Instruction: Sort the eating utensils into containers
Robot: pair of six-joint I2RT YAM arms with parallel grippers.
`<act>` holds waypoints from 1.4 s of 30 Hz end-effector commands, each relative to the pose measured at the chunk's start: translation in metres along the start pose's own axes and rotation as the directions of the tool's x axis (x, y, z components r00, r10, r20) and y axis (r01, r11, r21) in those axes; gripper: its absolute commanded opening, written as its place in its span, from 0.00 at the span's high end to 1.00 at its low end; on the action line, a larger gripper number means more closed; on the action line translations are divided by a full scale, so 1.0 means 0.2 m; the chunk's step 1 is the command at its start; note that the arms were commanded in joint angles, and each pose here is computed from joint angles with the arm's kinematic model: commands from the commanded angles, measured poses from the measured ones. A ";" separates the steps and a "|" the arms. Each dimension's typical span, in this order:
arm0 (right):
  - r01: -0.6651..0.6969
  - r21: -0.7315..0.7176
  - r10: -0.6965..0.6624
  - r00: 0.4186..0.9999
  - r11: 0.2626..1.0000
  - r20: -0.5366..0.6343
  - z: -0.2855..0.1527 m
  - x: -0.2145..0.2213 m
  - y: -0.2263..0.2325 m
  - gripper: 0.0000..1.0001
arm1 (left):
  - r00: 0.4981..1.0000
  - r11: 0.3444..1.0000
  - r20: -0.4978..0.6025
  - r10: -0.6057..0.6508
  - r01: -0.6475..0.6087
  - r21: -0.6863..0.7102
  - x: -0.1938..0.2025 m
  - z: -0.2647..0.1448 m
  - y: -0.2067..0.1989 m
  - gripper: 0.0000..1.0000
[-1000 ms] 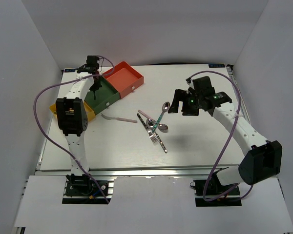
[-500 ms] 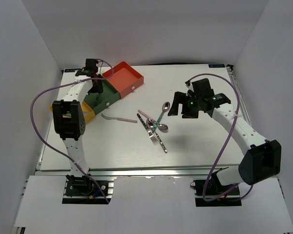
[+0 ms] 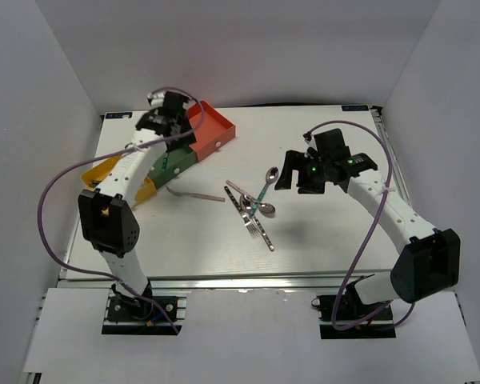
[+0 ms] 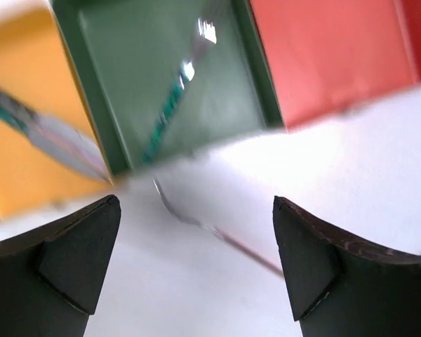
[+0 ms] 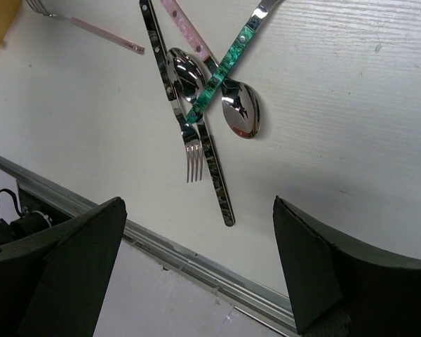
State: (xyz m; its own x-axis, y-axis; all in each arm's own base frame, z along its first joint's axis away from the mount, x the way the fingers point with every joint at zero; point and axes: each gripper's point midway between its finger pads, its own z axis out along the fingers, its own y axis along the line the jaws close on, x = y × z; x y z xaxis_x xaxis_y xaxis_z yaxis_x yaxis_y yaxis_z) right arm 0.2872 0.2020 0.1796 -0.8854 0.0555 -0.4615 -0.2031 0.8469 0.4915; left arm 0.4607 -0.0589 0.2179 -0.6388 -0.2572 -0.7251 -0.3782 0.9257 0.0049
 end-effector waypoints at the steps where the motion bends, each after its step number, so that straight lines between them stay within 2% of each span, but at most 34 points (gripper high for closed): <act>1: 0.019 0.017 -0.020 0.998 1.000 0.053 0.00 -0.07 -0.01 0.11 | 0.986 0.981 -0.051 -0.159 0.152 -0.118 0.26 -0.10 0.03 0.02; 2: 0.016 0.030 -0.018 0.999 0.999 0.051 0.00 -0.07 -0.02 0.11 | 0.978 0.976 -0.063 -0.198 0.190 -0.106 0.37 -0.11 -0.02 0.02; 5: 0.004 0.087 -0.008 0.999 0.996 0.047 0.01 -0.07 -0.08 0.11 | 0.949 0.951 -0.062 -0.308 0.307 -0.026 0.42 -0.18 -0.17 0.02; 7: -0.004 0.120 -0.001 0.999 0.993 0.045 0.01 -0.06 -0.11 0.11 | 0.944 0.947 -0.081 -0.320 0.320 -0.019 0.49 -0.20 -0.23 0.02; 11: -0.004 0.117 -0.002 0.999 0.993 0.045 0.02 -0.03 -0.12 0.11 | 0.899 0.915 -0.171 -0.404 0.398 -0.070 0.69 -0.10 -0.29 0.02; 15: 0.009 0.107 -0.013 0.999 0.994 0.037 0.01 -0.01 -0.12 0.11 | 0.865 0.885 -0.194 -0.463 0.437 -0.160 0.81 0.01 -0.29 0.02; 19: 0.030 0.110 -0.034 0.999 0.994 0.041 0.00 0.02 -0.14 0.11 | 0.847 0.867 -0.193 -0.496 0.473 -0.156 0.79 0.11 -0.40 0.06; 20: 0.031 0.110 -0.035 0.999 0.993 0.038 0.00 0.03 -0.14 0.11 | 0.845 0.864 -0.190 -0.501 0.476 -0.161 0.79 0.13 -0.41 0.08; 23: 0.038 0.110 -0.041 0.999 0.993 0.028 0.00 0.06 -0.15 0.11 | 0.836 0.855 -0.195 -0.514 0.478 -0.202 0.84 0.19 -0.42 0.26; 32: 0.065 0.133 -0.067 0.998 0.989 0.016 0.01 0.09 -0.19 0.11 | 0.808 0.845 -0.269 -0.523 0.450 -0.289 1.10 0.24 -0.35 0.35; 35: 0.059 0.116 -0.060 0.998 0.991 0.011 0.03 0.09 -0.18 0.11 | 0.804 0.844 -0.286 -0.522 0.437 -0.312 1.18 0.24 -0.30 0.55; 38: 0.054 0.099 -0.056 0.998 0.994 0.011 0.05 0.08 -0.16 0.11 | 0.788 0.845 -0.333 -0.517 0.410 -0.343 1.29 0.24 -0.26 0.64; 41: 0.051 0.097 -0.053 0.998 0.994 0.020 0.05 0.05 -0.16 0.11 | 0.760 0.850 -0.395 -0.516 0.395 -0.349 1.38 0.20 -0.25 0.80; 42: 0.052 0.096 -0.055 0.998 0.994 0.021 0.06 0.05 -0.15 0.11 | 0.761 0.855 -0.403 -0.508 0.389 -0.345 1.39 0.17 -0.24 0.83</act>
State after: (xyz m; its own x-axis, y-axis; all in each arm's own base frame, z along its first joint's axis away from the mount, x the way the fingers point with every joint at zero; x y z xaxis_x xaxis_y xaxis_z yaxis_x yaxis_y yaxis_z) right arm 0.2787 0.1777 0.1446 -0.8834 0.0173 -0.4683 -0.1855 0.9047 0.3835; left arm 0.3580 -0.1609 0.0134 -0.5176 -0.7683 -0.3765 -0.7993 0.5912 -0.1076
